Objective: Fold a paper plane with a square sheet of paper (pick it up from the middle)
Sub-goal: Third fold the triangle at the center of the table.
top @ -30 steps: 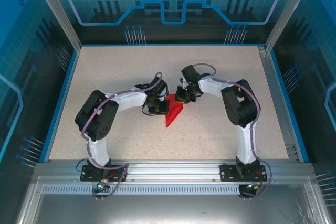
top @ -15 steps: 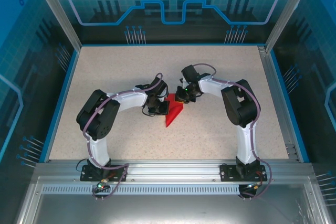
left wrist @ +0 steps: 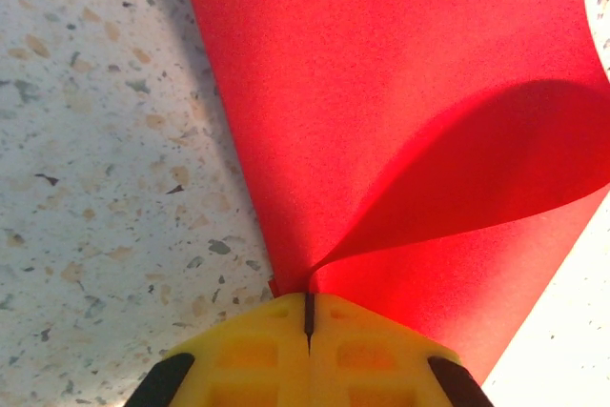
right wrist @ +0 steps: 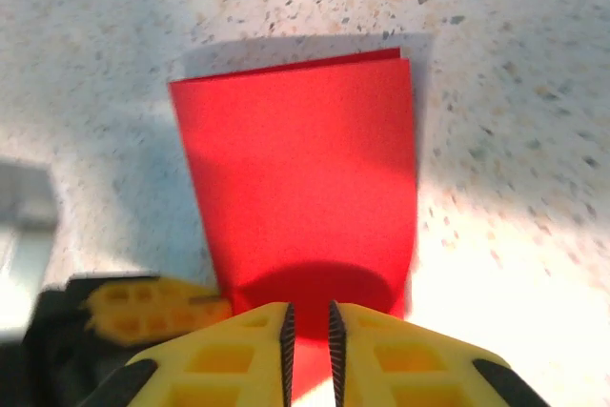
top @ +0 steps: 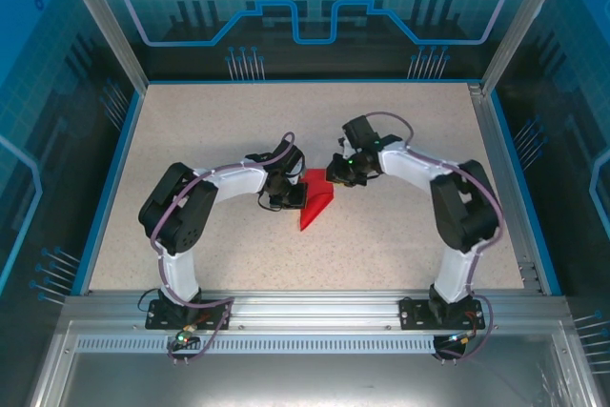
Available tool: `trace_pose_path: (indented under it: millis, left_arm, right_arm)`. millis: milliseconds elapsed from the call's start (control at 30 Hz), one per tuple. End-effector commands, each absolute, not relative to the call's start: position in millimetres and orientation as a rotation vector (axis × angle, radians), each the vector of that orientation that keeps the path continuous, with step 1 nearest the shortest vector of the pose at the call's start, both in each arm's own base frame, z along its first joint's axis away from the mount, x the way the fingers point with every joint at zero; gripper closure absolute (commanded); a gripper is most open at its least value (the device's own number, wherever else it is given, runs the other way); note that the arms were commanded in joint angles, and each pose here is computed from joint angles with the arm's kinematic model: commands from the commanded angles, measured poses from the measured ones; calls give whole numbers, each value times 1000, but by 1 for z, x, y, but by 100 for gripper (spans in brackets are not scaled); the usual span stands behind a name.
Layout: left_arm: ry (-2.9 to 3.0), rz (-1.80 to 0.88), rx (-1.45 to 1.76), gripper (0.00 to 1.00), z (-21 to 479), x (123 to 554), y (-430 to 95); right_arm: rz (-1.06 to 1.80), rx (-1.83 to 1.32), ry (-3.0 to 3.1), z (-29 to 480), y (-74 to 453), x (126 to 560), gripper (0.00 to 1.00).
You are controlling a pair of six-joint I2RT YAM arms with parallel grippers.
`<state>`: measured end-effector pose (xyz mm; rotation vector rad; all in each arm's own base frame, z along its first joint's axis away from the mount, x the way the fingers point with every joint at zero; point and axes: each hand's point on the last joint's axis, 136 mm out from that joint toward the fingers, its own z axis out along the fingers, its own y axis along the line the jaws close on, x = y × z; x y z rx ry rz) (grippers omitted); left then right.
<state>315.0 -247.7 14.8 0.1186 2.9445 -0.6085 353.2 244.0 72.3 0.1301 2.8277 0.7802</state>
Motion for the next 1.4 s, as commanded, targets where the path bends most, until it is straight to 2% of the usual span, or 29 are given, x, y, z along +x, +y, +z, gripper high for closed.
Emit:
trace_pose_path:
  millis: [0, 167, 433, 867, 1367]
  left_arm:
    - [3014, -581, 63, 100, -4, 305, -240]
    - [3013, -579, 67, 100, -3, 304, -239]
    - [3019, -573, 74, 100, -4, 304, -239]
    - [3026, -575, 74, 100, -5, 305, -240]
    - [3026, -588, 73, 100, -4, 302, -240]
  right_arm:
    - [887, 188, 2741, 85, 243, 340, 85]
    - [1057, 125, 2640, 94, 262, 300, 100]
    - [1075, 10, 2655, 81, 304, 248, 100]
    - [1177, -30, 2708, 55, 344, 243, 100]
    - [1122, 8, 2774, 29, 335, 239, 100]
